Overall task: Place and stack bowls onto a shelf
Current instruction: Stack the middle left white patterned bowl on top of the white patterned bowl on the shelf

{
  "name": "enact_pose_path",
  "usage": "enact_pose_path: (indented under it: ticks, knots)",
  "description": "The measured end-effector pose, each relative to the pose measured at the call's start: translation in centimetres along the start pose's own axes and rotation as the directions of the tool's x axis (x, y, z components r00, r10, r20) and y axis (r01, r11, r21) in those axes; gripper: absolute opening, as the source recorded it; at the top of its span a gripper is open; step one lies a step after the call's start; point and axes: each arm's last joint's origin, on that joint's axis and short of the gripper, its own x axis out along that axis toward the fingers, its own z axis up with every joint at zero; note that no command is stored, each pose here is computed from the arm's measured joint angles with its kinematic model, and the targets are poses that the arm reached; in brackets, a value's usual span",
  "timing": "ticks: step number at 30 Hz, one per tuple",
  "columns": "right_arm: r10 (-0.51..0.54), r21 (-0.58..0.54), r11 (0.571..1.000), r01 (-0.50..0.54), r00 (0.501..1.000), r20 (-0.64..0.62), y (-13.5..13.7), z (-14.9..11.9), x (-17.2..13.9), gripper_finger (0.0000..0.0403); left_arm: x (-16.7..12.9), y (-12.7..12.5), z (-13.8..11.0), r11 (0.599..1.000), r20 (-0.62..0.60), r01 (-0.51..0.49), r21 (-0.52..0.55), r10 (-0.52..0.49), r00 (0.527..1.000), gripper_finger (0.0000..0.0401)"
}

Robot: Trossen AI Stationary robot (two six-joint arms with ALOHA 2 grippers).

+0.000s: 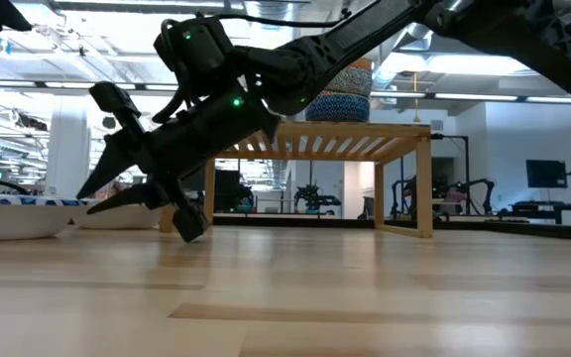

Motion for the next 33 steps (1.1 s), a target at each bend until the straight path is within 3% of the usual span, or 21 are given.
enact_pose_path:
  ticks: [4,7,11,16,19,22,33]
  knots:
    - [0.002,-0.001,1.000,-0.002,1.000,0.006,0.0,0.6,0.0,0.0097,0.2,0.1,0.2,1.000,-0.007,-0.013,-0.010,0.012,1.000,0.0267]
    - [0.004,-0.049,0.999,-0.005,1.000,-0.008,0.0,0.4,0.0,0.0110,0.3,0.1,0.3,1.000,-0.022,-0.015,-0.018,0.015,1.000,0.0267]
    - [0.029,-0.060,0.998,-0.030,0.999,-0.022,0.2,-0.1,0.0,0.0155,0.3,0.1,0.3,1.000,-0.023,-0.015,-0.020,0.014,1.000,0.0267]
    - [0.150,-0.023,0.988,-0.151,0.988,-0.041,-0.1,-0.4,1.0,0.0225,0.3,0.1,0.3,1.000,-0.022,-0.013,-0.023,0.013,1.000,0.0267]
    - [0.139,-0.004,0.990,-0.139,0.990,-0.002,-1.1,-0.4,1.7,0.0241,0.3,0.1,0.3,0.999,-0.023,-0.013,-0.036,0.012,1.000,0.0267]
    - [0.129,-0.006,0.992,-0.129,0.992,-0.011,-1.0,0.0,1.8,0.0226,0.3,0.1,0.3,0.999,-0.025,-0.016,-0.046,0.015,1.000,0.0267]
    - [0.070,-0.075,0.995,-0.069,0.997,0.010,-1.6,0.6,1.9,0.0098,0.5,0.1,0.6,0.998,-0.009,-0.025,-0.055,0.025,1.000,0.0267]
